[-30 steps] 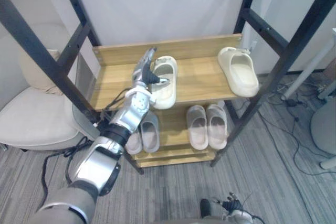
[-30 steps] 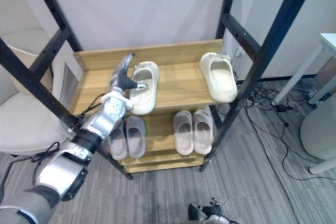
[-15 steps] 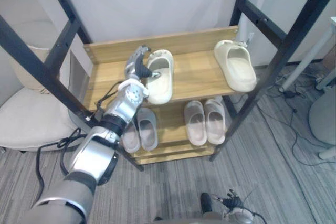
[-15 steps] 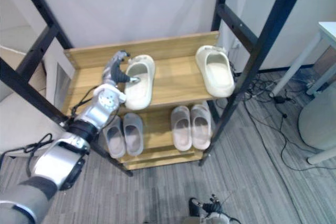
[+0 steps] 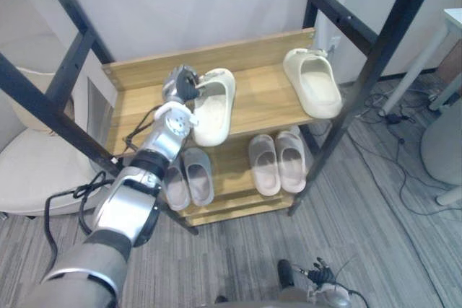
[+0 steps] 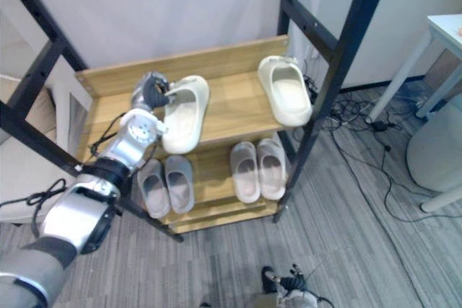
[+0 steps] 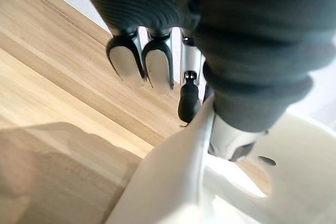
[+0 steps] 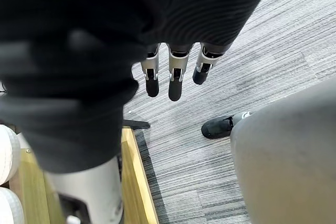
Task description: Organize the slippers on the shoe rack
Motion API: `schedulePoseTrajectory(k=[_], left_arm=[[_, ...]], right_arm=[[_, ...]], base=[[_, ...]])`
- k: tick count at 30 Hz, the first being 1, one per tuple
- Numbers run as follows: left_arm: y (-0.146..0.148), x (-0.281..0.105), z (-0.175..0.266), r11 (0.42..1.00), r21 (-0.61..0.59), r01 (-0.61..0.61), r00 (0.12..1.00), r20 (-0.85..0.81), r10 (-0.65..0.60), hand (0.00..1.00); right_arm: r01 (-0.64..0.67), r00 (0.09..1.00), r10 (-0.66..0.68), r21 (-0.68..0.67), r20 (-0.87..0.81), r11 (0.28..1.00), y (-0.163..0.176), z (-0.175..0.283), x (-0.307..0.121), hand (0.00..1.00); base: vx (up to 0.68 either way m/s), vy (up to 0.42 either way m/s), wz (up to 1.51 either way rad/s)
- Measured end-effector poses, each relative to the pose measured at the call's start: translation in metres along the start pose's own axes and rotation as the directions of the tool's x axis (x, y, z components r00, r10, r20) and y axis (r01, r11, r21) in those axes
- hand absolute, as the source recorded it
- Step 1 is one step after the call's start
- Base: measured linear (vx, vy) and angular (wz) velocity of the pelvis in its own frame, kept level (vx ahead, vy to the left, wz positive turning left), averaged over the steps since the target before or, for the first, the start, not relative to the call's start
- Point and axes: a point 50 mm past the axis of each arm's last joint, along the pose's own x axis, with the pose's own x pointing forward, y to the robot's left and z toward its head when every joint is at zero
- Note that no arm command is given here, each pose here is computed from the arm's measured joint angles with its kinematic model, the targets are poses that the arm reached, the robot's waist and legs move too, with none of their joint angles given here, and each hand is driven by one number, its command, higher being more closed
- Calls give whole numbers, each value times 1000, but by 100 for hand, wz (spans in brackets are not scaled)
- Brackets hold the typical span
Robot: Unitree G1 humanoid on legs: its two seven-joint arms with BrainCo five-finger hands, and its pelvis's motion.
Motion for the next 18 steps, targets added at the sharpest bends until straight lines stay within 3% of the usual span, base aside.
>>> schedulePoseTrajectory(k=[18], left_arm=[[2, 2, 5, 997, -65, -32, 999, -22, 30, 100]], right_arm=[[-12, 1000, 12, -20, 7, 1000, 3, 3, 1, 0]], base=[[-1, -2, -3]])
